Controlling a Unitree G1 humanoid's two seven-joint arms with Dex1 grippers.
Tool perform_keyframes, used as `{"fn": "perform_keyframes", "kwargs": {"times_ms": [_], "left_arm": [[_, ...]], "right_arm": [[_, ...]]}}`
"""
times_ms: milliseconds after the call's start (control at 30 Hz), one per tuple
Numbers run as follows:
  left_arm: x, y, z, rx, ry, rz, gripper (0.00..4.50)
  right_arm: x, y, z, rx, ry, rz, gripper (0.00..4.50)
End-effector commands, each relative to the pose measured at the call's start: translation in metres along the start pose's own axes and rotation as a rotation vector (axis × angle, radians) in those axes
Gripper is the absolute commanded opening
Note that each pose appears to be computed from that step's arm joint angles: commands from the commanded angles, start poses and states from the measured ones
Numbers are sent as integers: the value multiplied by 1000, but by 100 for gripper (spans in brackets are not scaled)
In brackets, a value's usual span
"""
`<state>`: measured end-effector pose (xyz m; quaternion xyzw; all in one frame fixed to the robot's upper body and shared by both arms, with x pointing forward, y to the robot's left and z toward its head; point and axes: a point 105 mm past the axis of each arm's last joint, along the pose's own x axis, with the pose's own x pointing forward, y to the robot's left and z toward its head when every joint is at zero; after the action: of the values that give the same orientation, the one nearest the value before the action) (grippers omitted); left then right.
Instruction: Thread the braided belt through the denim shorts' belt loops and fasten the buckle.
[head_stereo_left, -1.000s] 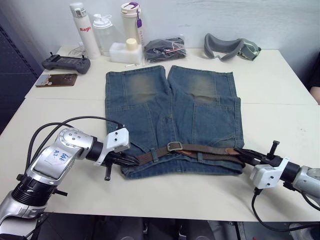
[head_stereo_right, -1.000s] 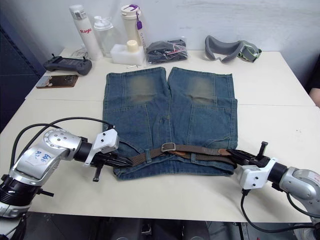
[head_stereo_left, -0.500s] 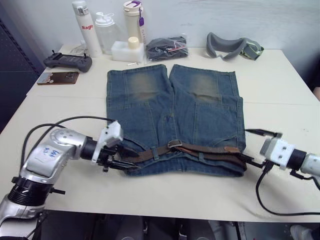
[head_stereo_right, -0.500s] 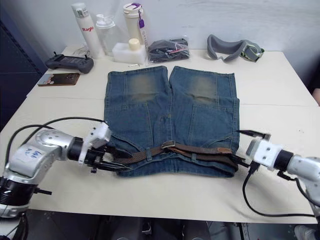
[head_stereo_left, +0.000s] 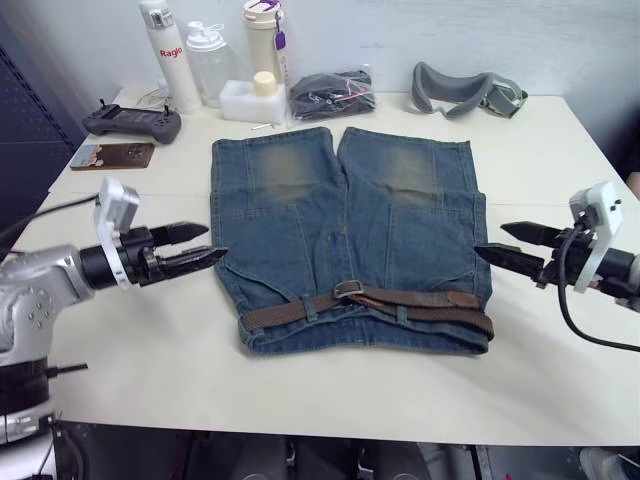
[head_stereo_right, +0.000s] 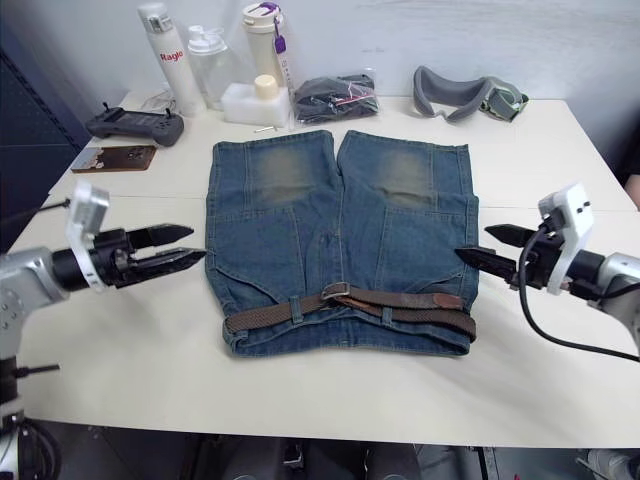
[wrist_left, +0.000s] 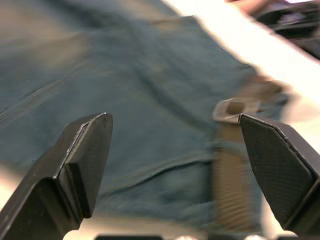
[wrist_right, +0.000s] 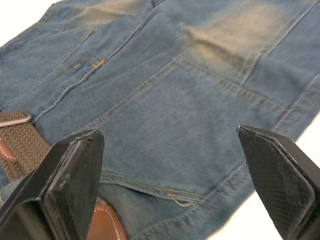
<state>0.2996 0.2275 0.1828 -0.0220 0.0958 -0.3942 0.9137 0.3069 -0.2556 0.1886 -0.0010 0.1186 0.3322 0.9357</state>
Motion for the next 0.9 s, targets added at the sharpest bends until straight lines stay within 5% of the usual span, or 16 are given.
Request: {"fn": "perform_keyframes", "kwargs": {"times_ms": [33,500,900], "left_arm": [[-6,2,8,100,-45,102,441],[-33,27,-23,67,-86,410,441],[-50,24,-34,34,-93,514,441]], "right_arm": [[1,1,2,-5,-29,-29,450],[-1,-9,-9,-99,-109,-174,450],[14,-3,-18,-71,-124,-188,450]]}}
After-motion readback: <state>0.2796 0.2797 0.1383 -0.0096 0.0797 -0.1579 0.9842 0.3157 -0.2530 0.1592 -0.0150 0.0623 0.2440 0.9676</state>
